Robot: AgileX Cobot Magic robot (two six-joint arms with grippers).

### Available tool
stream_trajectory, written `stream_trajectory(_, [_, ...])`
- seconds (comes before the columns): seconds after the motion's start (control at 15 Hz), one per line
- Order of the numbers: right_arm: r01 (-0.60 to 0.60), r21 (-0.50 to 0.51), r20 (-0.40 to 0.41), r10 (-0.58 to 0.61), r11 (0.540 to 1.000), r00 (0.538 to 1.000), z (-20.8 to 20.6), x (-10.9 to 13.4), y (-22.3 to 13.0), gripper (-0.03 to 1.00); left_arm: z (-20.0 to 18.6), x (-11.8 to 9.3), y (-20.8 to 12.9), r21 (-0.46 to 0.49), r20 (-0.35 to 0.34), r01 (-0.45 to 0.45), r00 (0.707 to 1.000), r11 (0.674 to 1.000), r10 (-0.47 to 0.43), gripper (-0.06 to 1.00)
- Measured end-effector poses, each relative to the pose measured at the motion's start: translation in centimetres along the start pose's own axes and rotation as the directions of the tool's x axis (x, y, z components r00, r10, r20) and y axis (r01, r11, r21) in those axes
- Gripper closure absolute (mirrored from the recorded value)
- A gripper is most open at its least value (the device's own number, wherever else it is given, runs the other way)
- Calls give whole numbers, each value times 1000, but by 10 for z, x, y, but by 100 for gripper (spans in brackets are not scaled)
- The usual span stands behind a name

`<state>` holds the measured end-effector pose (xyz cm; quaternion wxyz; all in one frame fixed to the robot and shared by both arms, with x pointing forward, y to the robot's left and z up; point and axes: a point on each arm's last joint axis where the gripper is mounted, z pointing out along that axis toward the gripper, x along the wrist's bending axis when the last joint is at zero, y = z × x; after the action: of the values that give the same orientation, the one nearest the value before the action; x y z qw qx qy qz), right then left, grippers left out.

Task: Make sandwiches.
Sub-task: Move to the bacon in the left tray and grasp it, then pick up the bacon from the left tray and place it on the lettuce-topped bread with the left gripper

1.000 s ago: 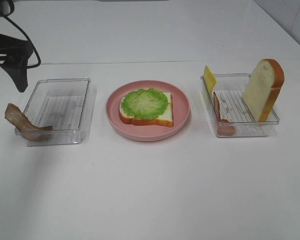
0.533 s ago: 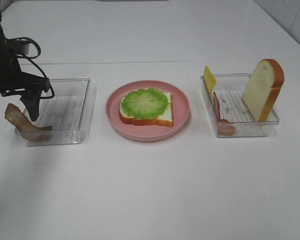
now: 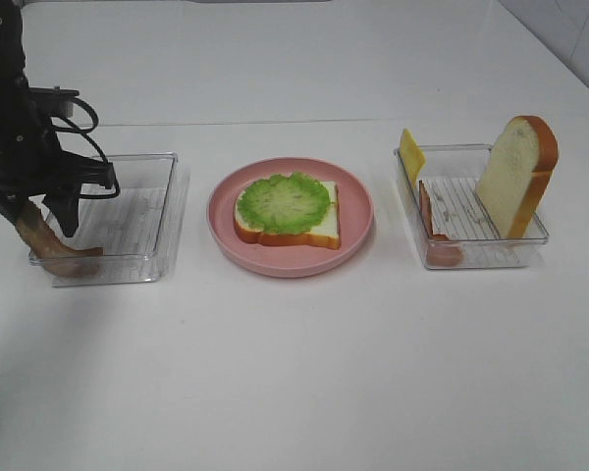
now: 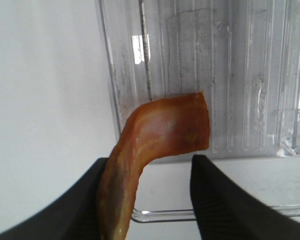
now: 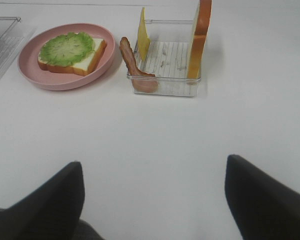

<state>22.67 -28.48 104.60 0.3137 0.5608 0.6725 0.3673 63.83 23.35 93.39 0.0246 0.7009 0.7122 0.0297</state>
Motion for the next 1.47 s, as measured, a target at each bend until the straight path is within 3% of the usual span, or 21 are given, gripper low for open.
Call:
stream_trajectory(0.27, [0,0,0,0,1000,1000,0,0,0,24,0,0,0,0,0,0,1000,1000,0,72])
stream_trajectory(0.33, [0,0,0,0,1000,1000,0,0,0,24,0,0,0,0,0,0,1000,1000,0,88])
stream_trajectory(0.4, [0,0,0,0,1000,1000,0,0,0,24,0,0,0,0,0,0,1000,1000,0,94])
stream_trajectory(0.67, [0,0,0,0,1000,1000,0,0,0,24,-5,-2,1,-10,23,5,1000,1000,-5,94])
stream_trajectory(0.87, [0,0,-1,0,1000,1000,0,0,0,24,-36,-12,10,-90,135,18,991,996,-6,94])
stream_trajectory(1.0, [0,0,-1,0,1000,1000,0,0,0,24,-60,-24,19,-151,262,25,965,988,16,94])
stream_trajectory(1.07, [0,0,-1,0,1000,1000,0,0,0,24,-79,-40,27,-209,399,30,915,977,57,94])
stream_trajectory(1.13, [0,0,-1,0,1000,1000,0,0,0,24,-88,-50,31,-250,451,35,888,968,84,94])
stream_trajectory(1.33, [0,0,-1,0,1000,1000,0,0,0,24,-107,-82,34,-329,567,75,813,941,133,94])
stream_trajectory(1.47, [0,0,-1,0,1000,1000,0,0,0,24,-111,-103,33,-362,602,97,784,927,153,94])
